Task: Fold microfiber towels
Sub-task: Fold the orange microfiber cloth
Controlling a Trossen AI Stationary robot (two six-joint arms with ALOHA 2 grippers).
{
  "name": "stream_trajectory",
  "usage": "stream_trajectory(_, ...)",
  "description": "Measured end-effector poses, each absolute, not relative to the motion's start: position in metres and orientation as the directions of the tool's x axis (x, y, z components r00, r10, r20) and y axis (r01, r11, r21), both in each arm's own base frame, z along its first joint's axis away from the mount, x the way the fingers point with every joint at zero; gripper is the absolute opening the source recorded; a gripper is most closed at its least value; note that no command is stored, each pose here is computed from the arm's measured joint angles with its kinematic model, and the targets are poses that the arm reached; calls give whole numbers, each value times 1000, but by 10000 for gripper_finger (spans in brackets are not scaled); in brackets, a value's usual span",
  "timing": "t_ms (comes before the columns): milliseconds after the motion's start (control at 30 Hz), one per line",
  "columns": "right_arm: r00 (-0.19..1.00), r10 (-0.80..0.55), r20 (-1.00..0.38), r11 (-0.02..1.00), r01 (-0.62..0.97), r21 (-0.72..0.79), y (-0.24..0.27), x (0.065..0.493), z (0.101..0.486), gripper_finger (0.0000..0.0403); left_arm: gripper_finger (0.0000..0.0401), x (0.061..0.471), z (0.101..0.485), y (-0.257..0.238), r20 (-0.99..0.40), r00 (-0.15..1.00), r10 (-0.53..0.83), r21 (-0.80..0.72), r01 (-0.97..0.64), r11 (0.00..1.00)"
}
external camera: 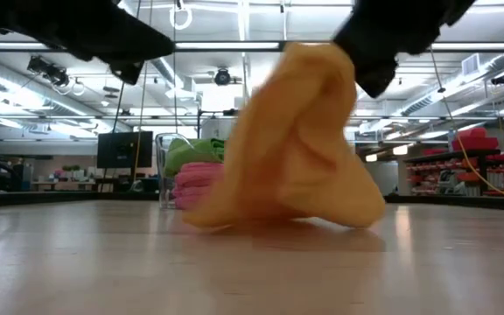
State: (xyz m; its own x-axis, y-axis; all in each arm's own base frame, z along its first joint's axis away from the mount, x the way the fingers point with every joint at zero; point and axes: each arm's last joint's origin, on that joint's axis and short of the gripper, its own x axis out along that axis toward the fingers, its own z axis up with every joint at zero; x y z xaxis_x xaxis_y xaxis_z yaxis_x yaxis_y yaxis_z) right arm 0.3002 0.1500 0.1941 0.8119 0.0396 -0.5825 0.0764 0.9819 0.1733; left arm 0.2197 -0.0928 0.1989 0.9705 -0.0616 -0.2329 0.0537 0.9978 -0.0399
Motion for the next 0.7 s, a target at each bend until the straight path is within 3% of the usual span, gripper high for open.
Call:
stream_trajectory(267, 875, -145, -463, 973, 211, 96, 139, 308, 205, 62, 37, 229, 171, -119, -249, 960, -131, -75, 116, 990)
stream_trajectory(467, 887, -190, -421, 964, 249, 89, 133, 312, 210, 62, 48, 245, 151, -134, -259, 954, -149, -56, 139, 989)
stream_trajectory(700, 935, -163, -314, 968, 212, 131, 131, 304, 242, 62, 84, 279, 144, -152, -270, 956, -117, 106, 150, 983)
